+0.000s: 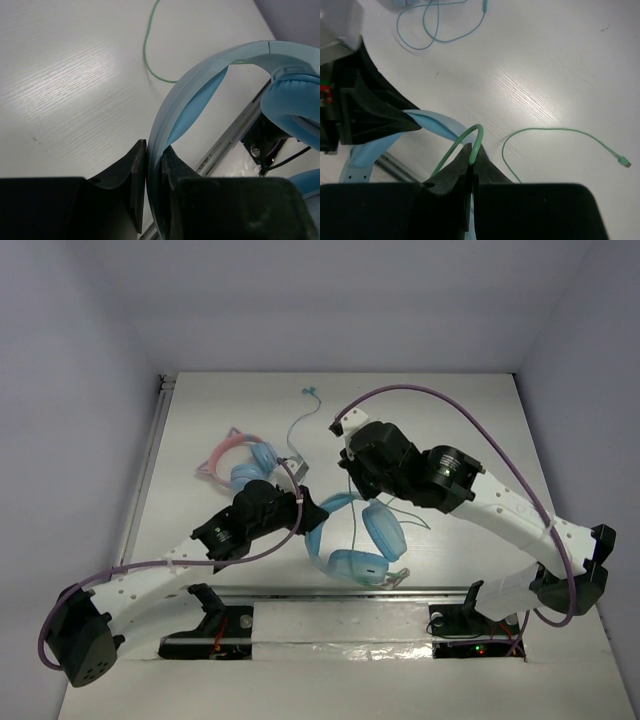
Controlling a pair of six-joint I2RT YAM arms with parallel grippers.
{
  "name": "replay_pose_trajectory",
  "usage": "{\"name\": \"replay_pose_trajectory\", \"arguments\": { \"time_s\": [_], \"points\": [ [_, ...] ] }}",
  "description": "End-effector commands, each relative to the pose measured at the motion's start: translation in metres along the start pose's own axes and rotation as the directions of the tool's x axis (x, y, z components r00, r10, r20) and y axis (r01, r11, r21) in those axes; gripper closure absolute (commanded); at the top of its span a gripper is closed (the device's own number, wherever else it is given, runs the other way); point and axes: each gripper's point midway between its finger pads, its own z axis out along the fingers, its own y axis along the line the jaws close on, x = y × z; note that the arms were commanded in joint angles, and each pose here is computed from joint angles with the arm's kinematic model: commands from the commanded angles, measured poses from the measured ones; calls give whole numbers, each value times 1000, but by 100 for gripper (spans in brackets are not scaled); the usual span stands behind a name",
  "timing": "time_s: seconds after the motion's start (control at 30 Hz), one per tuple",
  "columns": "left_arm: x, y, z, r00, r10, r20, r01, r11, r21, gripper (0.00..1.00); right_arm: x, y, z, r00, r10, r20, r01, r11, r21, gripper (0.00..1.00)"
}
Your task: Wrap the headphones
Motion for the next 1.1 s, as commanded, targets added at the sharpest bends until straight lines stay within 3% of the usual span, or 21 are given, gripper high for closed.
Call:
{"name": "replay_pose_trajectory", "arguments": {
  "time_s": [0.0, 0.13, 0.33, 0.4, 0.63, 0.93, 1.07],
  "points": [
    [-43, -51, -17, 986, 20, 164, -56, 974, 218, 100, -24, -16, -5, 991, 60, 119, -66, 997, 46, 100],
    [-54, -61, -28, 975, 23, 221, -81, 963, 256, 100, -27, -44, -4, 976, 125, 177, -152, 977, 152, 100],
    [-76, -66, -39, 949, 0, 315, -85, 963, 255, 100, -44, -63, -33, 896, 254, 364, -321, 937, 138, 100],
    [-84, -70, -44, 939, -8, 343, -89, 960, 265, 100, -45, -68, -38, 873, 282, 398, -357, 925, 129, 95],
    [-117, -97, -67, 904, -41, 426, -118, 933, 340, 100, -46, -45, -44, 789, 358, 500, -355, 929, -105, 92],
    [-161, -129, -102, 844, -96, 527, -158, 896, 416, 100, -27, -33, -39, 731, 421, 537, -331, 907, -262, 76],
    [-179, -126, -109, 826, -125, 550, -111, 920, 376, 100, -15, -15, -36, 725, 443, 527, -278, 889, -364, 64]
  ]
}}
